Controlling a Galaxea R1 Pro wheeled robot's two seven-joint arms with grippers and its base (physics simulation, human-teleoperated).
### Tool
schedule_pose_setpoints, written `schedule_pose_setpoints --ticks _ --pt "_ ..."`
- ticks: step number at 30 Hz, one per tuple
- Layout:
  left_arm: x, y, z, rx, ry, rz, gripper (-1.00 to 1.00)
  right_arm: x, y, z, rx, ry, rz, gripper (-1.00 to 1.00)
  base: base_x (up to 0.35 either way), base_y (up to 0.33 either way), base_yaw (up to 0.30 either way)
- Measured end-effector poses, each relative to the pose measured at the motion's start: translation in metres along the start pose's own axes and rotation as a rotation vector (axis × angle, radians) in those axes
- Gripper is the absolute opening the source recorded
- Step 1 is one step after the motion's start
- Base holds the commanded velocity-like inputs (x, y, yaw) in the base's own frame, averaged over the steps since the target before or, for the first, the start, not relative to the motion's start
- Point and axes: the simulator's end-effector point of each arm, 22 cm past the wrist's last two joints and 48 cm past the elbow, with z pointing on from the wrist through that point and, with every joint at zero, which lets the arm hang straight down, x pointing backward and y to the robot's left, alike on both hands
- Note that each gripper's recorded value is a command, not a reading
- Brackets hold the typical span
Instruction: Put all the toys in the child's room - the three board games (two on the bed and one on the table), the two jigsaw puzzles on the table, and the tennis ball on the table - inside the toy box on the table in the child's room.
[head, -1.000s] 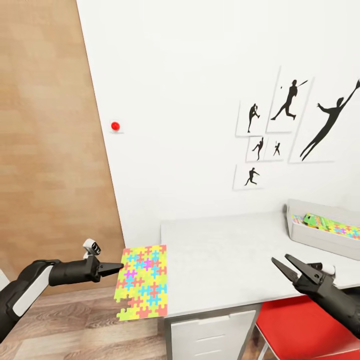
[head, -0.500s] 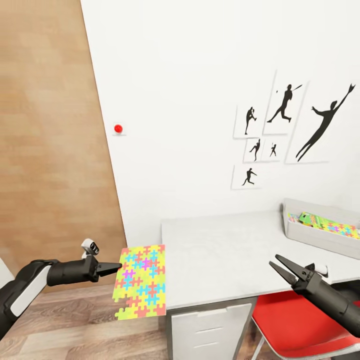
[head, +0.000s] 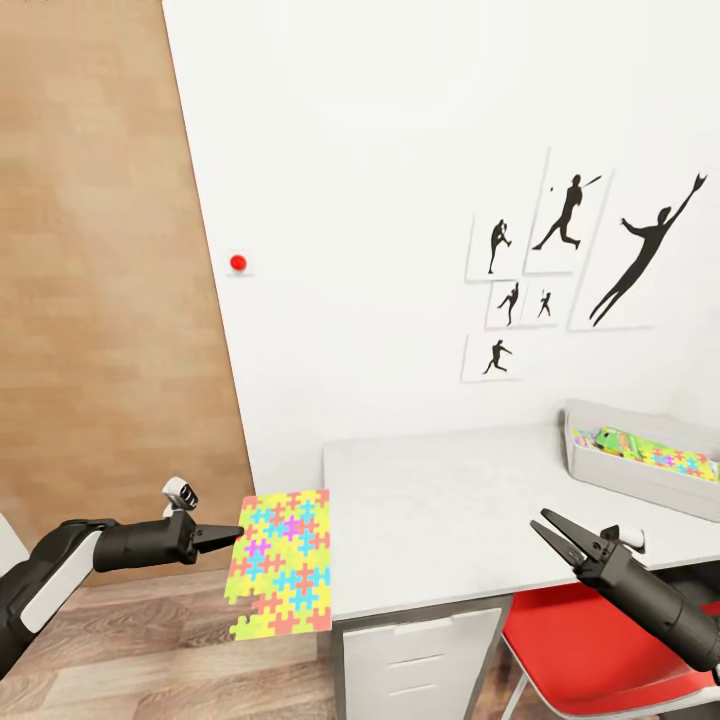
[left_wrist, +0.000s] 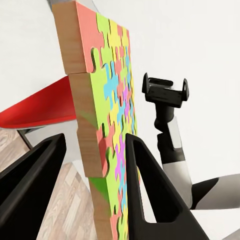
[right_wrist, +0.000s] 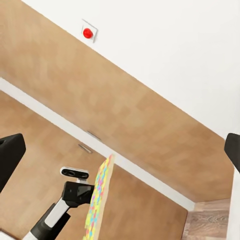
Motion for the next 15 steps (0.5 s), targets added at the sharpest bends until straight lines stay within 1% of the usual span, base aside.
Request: schedule_pose_setpoints --ticks 15 --pt "-0.001 -0.013 -0.002 -0.003 0.000 0.000 -1.00 -0.004 0.012 -0.001 0.004 0.000 0.002 1.00 0.000 0.000 0.000"
